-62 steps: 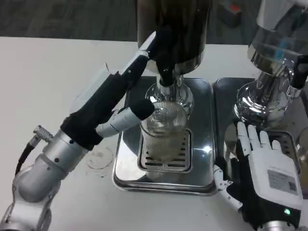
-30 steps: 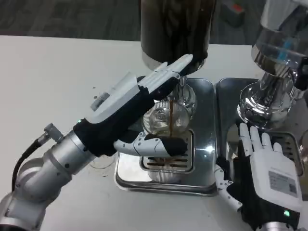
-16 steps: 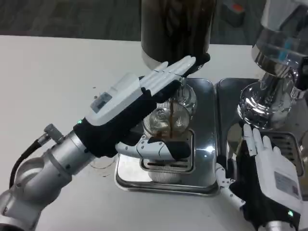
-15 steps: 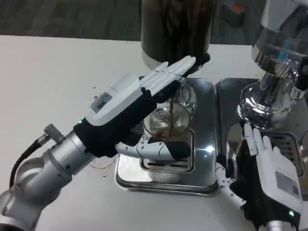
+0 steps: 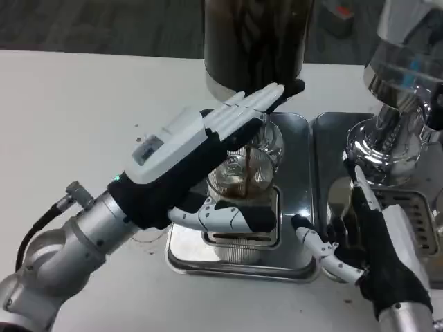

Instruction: Grasp the cup under the faucet to collect the drink, then remove the cup.

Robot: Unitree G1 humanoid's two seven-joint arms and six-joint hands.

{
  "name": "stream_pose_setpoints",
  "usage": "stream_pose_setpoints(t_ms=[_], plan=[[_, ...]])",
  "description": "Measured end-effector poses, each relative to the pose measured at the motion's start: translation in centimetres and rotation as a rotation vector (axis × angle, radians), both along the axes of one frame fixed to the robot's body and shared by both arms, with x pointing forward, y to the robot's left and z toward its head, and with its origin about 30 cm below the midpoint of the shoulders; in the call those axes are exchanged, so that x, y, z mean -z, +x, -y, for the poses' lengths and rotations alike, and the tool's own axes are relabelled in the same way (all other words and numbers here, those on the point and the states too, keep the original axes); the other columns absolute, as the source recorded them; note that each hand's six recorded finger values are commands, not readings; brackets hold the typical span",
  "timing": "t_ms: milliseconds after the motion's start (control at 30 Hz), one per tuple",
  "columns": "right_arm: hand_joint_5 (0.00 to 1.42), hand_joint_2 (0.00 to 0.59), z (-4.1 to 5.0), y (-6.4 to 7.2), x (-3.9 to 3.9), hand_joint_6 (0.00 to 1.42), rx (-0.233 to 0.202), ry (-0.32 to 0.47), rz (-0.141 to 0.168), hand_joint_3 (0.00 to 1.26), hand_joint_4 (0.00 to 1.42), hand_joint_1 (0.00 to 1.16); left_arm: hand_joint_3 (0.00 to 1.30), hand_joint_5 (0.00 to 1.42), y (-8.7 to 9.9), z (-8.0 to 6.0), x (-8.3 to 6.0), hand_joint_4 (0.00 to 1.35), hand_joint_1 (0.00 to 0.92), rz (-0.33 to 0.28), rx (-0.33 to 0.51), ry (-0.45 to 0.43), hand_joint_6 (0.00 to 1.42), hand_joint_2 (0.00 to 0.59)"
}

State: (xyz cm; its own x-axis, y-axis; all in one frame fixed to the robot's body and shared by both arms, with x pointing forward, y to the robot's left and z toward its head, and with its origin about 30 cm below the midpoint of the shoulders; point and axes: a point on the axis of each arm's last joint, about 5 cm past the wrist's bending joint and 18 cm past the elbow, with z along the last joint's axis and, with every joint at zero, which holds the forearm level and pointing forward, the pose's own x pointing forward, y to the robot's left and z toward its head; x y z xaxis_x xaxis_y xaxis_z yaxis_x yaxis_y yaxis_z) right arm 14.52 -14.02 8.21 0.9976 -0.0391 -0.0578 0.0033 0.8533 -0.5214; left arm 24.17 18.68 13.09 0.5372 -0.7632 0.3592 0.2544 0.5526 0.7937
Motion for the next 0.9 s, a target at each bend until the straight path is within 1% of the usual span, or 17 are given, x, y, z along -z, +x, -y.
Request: stream_pose_setpoints(t_ms=[100, 200, 233, 333, 500, 667, 900], plan=[[0.0, 0.218, 0.1, 0.3, -0.05, 0.04, -0.015, 0.022, -0.005, 0.0, 0.0, 0.73, 0.0, 0.06, 0.0, 0.0, 0.0, 0.0, 0.0, -0.001, 0.0, -0.001, 0.01, 0.117], [0.0, 0.217, 0.07, 0.8, 0.12, 0.03, -0.032, 0.052, -0.022, 0.0, 0.0, 0.73, 0.0, 0.06, 0.0, 0.0, 0.0, 0.0, 0.0, -0.002, -0.001, -0.003, 0.01, 0.118], [0.0, 0.205, 0.04, 0.9, 0.14, 0.02, -0.038, 0.058, -0.025, 0.0, 0.0, 0.74, 0.0, 0.06, 0.0, 0.0, 0.1, 0.0, 0.0, -0.002, -0.002, -0.004, 0.01, 0.118], [0.0, 0.197, -0.07, 1.6, 0.12, 0.0, -0.058, 0.079, -0.028, 0.0, 0.0, 0.74, 0.0, 0.06, -0.1, 0.0, 0.1, 0.0, 0.0, -0.002, -0.002, -0.005, 0.01, 0.118], [0.0, 0.2, -0.32, 2.5, 0.04, 0.0, -0.088, 0.093, -0.026, 0.0, 0.0, 0.74, 0.0, 0.06, -0.1, 0.0, 0.1, 0.0, 0.0, -0.002, -0.005, -0.009, 0.01, 0.119], [0.0, 0.203, -0.65, 3.0, 0.17, 0.0, -0.11, 0.107, -0.03, 0.0, 0.0, 0.74, 0.0, 0.06, -0.2, 0.0, 0.2, 0.0, 0.0, -0.002, -0.006, -0.011, 0.01, 0.119], [0.0, 0.204, -1.33, 3.8, -0.2, 0.0, -0.145, 0.128, -0.011, 0.0, 0.0, 0.73, 0.0, 0.06, -0.2, 0.0, 0.1, 0.0, 0.0, -0.001, -0.008, -0.012, 0.01, 0.124]])
